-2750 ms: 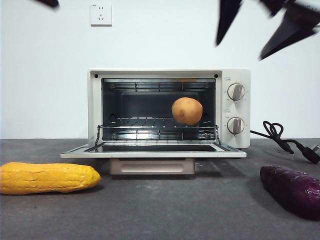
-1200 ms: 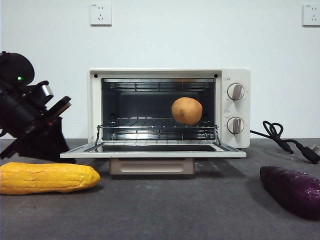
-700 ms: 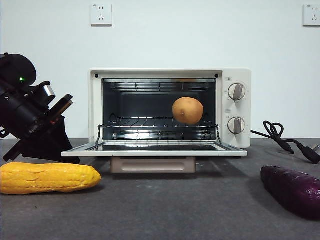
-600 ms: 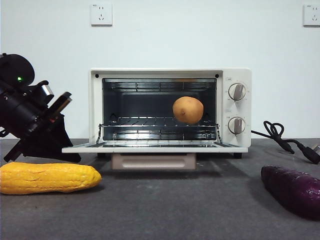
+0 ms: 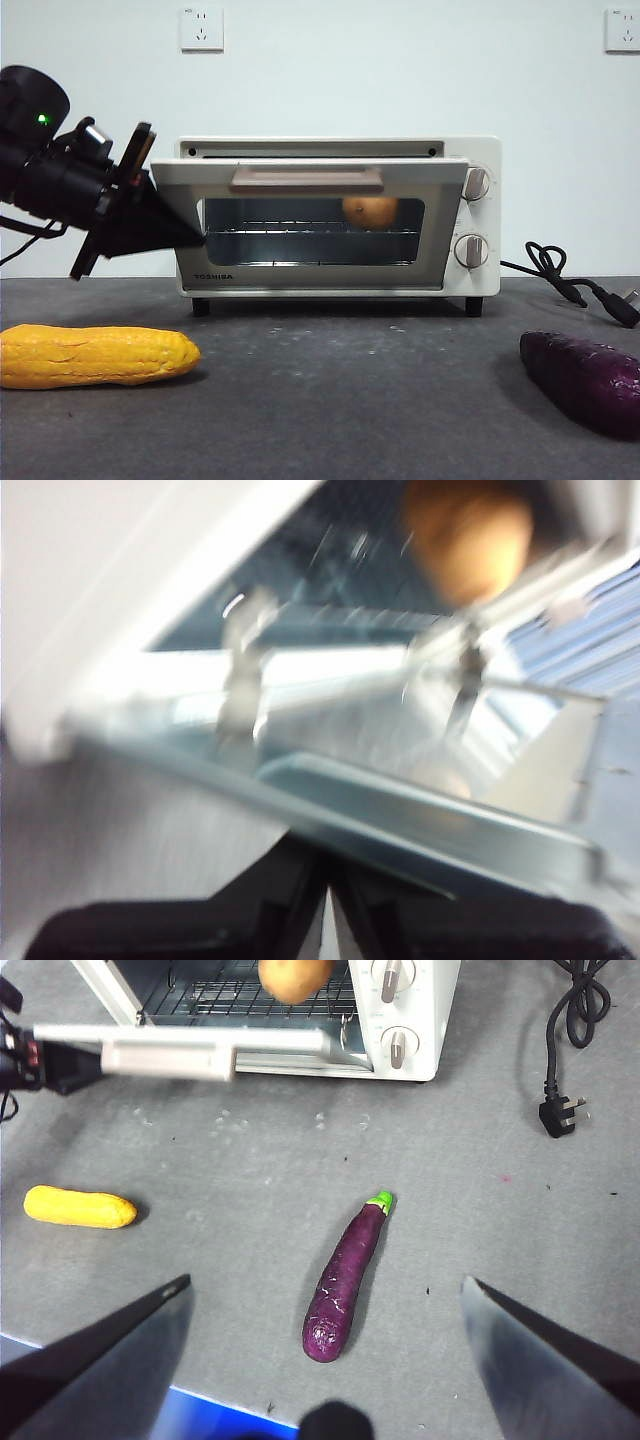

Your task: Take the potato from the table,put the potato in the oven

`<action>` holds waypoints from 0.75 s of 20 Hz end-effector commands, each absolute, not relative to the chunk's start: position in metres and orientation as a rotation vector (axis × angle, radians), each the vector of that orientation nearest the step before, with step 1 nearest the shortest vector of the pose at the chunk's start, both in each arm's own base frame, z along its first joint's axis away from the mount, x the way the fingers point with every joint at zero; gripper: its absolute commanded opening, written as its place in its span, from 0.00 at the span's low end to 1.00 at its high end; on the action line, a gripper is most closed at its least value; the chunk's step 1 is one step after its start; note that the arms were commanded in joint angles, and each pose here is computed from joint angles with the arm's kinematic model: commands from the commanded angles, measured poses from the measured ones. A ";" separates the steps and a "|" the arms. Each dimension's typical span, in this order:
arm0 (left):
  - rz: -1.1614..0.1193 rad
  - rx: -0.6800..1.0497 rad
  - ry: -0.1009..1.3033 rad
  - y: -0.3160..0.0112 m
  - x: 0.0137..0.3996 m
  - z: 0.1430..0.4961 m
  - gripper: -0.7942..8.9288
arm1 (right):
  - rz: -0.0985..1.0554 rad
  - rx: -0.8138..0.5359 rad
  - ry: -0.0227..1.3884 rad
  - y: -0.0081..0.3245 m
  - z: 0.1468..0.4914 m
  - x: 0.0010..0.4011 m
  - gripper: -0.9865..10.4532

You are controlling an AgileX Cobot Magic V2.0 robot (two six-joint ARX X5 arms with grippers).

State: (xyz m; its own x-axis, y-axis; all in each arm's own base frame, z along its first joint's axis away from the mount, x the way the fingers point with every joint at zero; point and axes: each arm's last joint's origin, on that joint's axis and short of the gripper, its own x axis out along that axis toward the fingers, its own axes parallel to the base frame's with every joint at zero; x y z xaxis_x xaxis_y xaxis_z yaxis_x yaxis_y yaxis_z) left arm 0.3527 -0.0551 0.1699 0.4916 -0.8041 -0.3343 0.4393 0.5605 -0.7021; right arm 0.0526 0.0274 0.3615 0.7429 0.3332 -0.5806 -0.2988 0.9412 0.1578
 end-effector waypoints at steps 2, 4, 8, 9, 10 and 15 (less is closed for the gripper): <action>-0.747 -0.629 0.606 -0.056 0.360 0.180 0.07 | 0.344 0.074 0.640 0.027 0.363 0.052 0.47; -0.705 -0.625 0.553 -0.055 0.364 0.184 0.07 | 0.342 0.077 0.645 0.027 0.362 0.052 0.47; -0.707 -0.615 0.515 -0.055 0.365 0.190 0.07 | 0.342 0.076 0.649 0.027 0.362 0.051 0.47; -0.729 -0.618 0.530 -0.055 0.364 0.191 0.07 | 0.342 0.076 0.649 0.027 0.362 0.051 0.47; -0.749 -0.620 0.545 -0.056 0.361 0.194 0.07 | 0.342 0.076 0.649 0.027 0.362 0.051 0.47; -0.770 -0.524 0.566 -0.062 0.336 0.227 0.07 | 0.349 0.056 0.645 0.027 0.362 0.052 0.47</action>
State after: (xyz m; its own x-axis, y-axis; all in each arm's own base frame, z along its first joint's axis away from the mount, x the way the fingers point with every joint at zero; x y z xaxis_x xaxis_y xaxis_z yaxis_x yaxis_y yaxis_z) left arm 0.3375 -0.0604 0.2242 0.5899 -0.7556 -0.2848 0.4489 0.6000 -0.6621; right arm 0.0522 0.0271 0.3609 0.7386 0.3308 -0.5874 -0.2916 0.9424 0.1639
